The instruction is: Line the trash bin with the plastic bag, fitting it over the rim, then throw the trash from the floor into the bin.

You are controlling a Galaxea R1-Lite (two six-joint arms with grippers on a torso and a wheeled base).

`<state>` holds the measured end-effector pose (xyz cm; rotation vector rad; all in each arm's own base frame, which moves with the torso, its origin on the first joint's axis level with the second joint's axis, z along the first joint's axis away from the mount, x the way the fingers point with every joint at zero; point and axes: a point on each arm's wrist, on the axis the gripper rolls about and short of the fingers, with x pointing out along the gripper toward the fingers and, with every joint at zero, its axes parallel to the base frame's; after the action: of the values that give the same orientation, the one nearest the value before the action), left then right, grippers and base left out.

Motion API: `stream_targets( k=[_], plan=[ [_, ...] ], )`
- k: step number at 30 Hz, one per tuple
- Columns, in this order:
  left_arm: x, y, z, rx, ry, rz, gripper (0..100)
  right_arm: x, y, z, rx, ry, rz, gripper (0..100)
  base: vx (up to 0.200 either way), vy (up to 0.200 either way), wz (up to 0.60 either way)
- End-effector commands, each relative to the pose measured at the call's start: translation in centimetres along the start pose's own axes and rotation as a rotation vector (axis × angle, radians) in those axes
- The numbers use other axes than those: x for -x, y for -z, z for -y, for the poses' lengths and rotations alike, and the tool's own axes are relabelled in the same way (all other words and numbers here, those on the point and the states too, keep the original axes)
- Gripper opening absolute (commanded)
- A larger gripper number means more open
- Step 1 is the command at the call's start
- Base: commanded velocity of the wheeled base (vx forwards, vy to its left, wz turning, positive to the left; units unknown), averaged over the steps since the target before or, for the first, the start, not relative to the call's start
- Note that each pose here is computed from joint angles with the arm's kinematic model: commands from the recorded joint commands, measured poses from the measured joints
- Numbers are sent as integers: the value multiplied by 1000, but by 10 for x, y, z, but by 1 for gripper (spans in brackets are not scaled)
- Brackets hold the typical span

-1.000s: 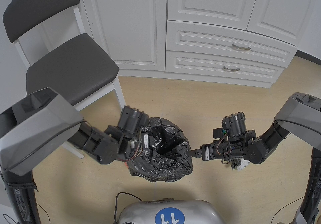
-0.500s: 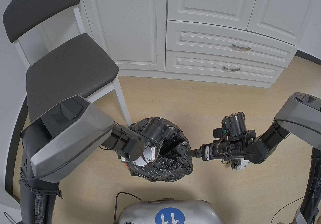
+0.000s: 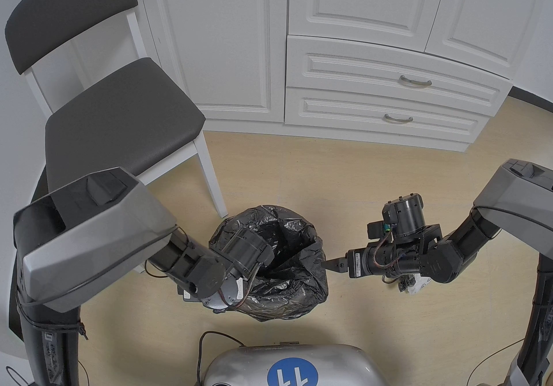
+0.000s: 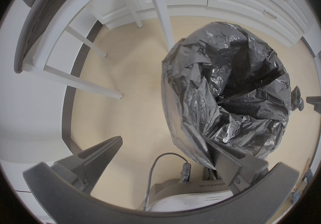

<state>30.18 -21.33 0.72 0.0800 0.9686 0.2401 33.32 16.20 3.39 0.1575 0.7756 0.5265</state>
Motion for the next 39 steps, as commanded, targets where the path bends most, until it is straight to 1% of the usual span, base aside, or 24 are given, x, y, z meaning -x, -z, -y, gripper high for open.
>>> stream_targets(
  k=[1,6,10,16,17,21,24,27,30,33,34,36,38,39],
  plan=[
    [11,4,-27,38,-1,12,100,3,-2,-1,3,-3,9,100,0,0,0],
    [1,11,-41,52,-22,-7,100,4,-3,-2,4,-4,13,100,0,0,0],
    [-6,15,-46,72,10,-32,100,3,-2,-2,4,-4,8,100,0,0,0],
    [-17,23,-47,66,22,-74,100,4,-4,-2,4,-6,15,100,0,0,0],
    [-26,27,-46,59,14,-92,100,4,-4,-3,4,-6,17,100,0,0,0],
    [-35,31,-42,49,4,-106,100,5,-5,-3,5,-8,21,100,0,0,0],
    [-47,23,-38,67,4,-98,100,5,-5,-3,5,-7,20,100,0,0,0],
    [-66,15,-39,74,-14,-100,100,5,-5,-3,5,-8,21,100,0,0,0],
    [-77,8,-40,91,-13,-84,100,5,-6,-3,6,-8,24,100,0,0,0],
    [-84,-2,-43,120,3,-42,100,5,-6,-3,5,-7,25,100,0,0,0],
    [-84,-3,-44,123,4,-41,100,5,-6,-3,5,-7,25,100,0,0,0],
    [-88,-13,-49,147,36,-12,100,4,-6,-3,5,-7,25,100,0,0,0],
    [-89,-16,-50,154,49,-3,100,4,-6,-3,4,-7,23,100,0,0,0],
    [-90,-24,-55,184,65,23,100,4,-6,-3,4,-7,23,100,0,0,0]
  ],
)
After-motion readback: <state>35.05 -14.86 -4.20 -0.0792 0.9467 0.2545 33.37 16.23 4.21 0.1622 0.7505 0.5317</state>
